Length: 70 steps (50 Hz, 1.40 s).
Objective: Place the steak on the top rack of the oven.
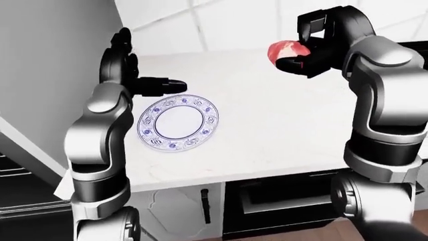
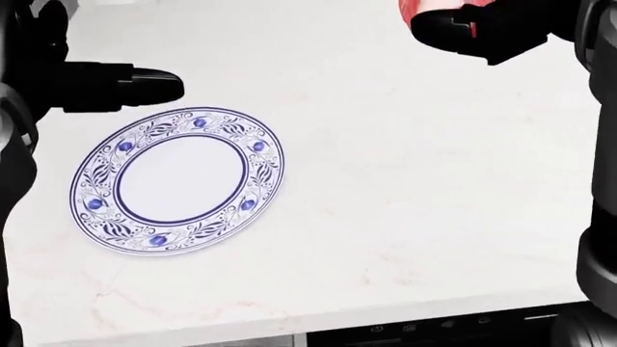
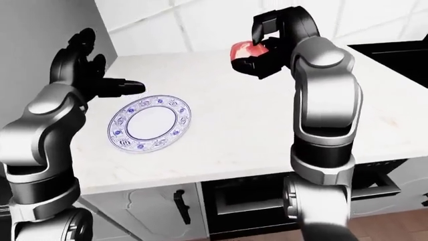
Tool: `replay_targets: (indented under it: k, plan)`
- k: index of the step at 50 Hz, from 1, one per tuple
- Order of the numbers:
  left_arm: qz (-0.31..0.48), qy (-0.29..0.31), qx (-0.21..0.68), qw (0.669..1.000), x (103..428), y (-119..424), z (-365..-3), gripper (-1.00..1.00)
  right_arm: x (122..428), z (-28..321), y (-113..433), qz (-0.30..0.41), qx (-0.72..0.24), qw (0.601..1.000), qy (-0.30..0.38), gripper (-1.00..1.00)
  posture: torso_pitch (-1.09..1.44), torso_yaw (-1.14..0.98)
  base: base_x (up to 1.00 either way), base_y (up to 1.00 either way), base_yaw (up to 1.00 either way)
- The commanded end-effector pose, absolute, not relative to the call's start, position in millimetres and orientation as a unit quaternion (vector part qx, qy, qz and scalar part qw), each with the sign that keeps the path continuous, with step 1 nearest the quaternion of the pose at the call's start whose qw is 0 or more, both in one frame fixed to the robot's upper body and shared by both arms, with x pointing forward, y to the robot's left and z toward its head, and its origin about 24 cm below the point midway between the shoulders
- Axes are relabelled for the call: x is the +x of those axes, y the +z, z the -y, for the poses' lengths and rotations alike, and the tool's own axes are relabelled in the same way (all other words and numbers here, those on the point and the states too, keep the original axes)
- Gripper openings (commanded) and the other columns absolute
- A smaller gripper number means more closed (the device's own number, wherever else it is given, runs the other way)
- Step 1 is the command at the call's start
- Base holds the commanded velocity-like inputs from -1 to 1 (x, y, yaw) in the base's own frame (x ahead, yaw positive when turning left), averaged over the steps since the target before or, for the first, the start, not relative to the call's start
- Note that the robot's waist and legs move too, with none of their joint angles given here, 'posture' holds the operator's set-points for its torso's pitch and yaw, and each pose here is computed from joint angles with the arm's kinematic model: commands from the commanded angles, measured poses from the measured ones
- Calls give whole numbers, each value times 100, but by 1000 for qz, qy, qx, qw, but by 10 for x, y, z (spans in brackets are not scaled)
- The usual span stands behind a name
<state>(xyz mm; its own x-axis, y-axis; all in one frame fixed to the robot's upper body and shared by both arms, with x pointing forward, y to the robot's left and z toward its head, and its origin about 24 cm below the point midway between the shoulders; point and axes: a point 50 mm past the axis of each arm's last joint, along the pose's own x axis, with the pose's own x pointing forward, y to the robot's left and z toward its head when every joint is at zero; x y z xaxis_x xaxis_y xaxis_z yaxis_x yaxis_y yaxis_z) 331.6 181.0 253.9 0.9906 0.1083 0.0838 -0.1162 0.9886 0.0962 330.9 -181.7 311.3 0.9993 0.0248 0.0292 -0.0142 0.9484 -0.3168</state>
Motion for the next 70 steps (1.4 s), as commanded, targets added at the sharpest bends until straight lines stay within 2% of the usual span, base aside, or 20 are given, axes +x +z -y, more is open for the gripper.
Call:
replay_targets:
  k: [1, 29, 63, 70]
  plan:
    - [89, 49, 52, 993, 3265, 2740, -1771, 100, 3217, 1877, 3344, 74, -165, 983, -17, -99, 0, 0, -23, -18, 0]
    - [87, 48, 49, 994, 3253, 2686, -1764, 100, 3194, 1880, 3262, 68, -167, 984, -16, -97, 0, 0, -25, -11, 0]
    - [84, 49, 48, 994, 3246, 2646, -1773, 100, 3208, 1866, 3192, 68, -173, 982, -15, -97, 0, 0, -3, 0, 0]
    - [83, 49, 48, 994, 3239, 2641, -1769, 100, 3204, 1862, 3168, 65, -177, 982, -12, -96, 0, 0, 0, 0, 89]
